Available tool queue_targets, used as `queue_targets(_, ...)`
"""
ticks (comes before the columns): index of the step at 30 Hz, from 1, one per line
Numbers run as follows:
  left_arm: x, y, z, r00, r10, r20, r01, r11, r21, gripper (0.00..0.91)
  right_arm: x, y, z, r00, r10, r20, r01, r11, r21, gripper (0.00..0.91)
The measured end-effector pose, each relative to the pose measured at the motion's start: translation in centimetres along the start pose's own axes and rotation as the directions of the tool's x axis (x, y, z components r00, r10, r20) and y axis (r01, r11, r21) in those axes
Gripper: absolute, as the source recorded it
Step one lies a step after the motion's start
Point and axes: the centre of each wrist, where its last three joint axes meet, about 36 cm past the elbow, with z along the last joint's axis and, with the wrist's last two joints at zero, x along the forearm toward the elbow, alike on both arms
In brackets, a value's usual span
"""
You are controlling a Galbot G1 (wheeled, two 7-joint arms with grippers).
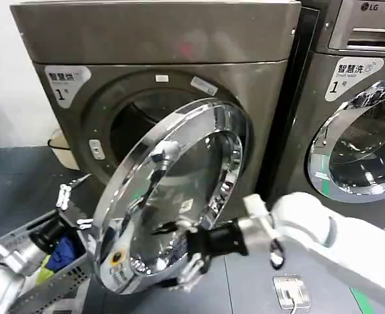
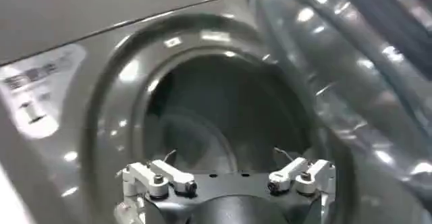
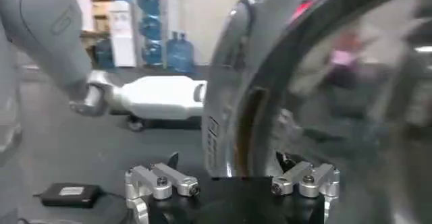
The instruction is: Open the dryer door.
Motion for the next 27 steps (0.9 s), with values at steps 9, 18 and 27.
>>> queue_targets(9,-2.8,-1.3,0.2,0.994,0.095,0.052,-0.096,0.995,0.014,0.907,6.3,3.2,0.7,0.966,0.256,-0.038,-0.256,0.967,-0.003,0.907)
queue_targets(18,-6.3,-2.8,0.1,0.981,0.143,0.131,-0.149,0.988,0.034,0.907,10.6,6.3,0.7,0.910,0.413,-0.040,-0.413,0.911,0.005,0.907)
queue_targets(27,-9.4,-4.8,-0.3,0.956,0.204,0.209,-0.219,0.974,0.051,0.907,14.7,11.7,1.4,0.783,0.621,-0.017,-0.620,0.783,0.040,0.907)
